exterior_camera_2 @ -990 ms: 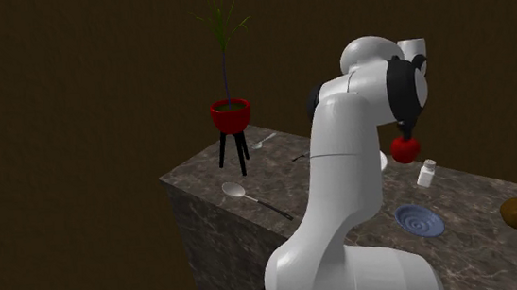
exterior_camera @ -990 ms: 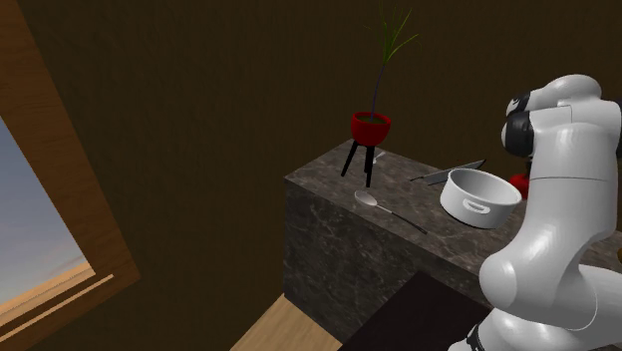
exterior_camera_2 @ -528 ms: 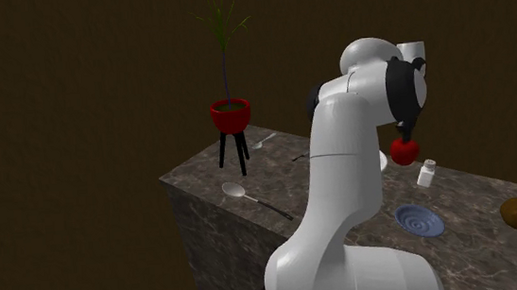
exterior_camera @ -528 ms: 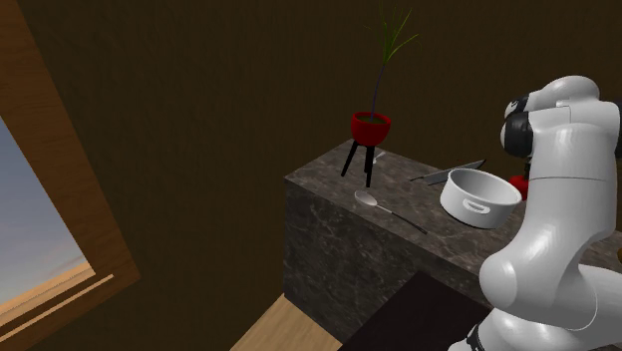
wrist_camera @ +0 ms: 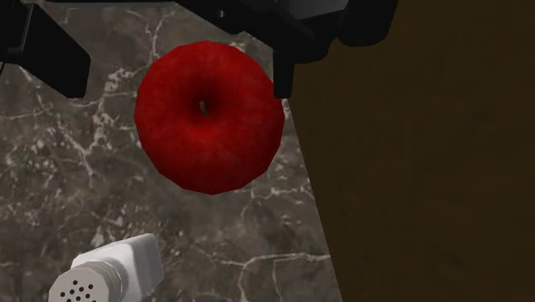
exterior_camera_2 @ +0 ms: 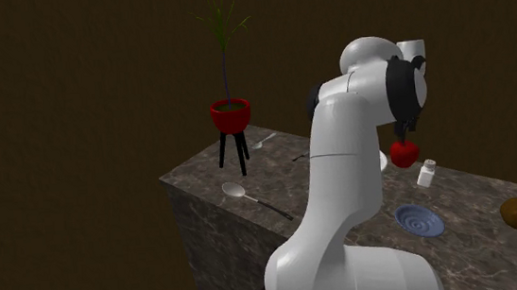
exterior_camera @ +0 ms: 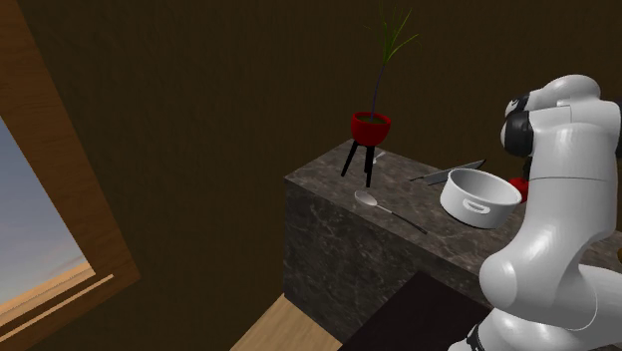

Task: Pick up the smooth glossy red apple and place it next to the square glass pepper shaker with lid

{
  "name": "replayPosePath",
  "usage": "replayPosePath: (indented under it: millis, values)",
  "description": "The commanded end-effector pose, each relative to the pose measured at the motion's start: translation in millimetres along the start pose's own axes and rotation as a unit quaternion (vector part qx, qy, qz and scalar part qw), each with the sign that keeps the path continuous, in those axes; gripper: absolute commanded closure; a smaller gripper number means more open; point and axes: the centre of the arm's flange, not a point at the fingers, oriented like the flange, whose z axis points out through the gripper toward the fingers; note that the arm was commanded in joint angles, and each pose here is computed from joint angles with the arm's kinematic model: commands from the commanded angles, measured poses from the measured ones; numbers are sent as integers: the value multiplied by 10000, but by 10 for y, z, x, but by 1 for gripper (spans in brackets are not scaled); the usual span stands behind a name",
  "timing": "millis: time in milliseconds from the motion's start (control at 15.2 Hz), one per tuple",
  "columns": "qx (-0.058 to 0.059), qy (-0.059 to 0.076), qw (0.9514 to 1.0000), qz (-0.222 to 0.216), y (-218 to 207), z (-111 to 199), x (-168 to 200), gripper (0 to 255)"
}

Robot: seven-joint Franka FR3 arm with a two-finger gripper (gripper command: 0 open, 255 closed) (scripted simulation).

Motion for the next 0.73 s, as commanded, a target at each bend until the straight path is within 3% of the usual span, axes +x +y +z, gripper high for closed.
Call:
replayPosePath:
  millis: [0, 132, 660]
  values:
    - [0, 1, 10000, 0, 2, -205, 1, 0]
    - [0, 1, 10000, 0, 2, -441, 1, 0]
    - [0, 1, 10000, 0, 2, -441, 1, 0]
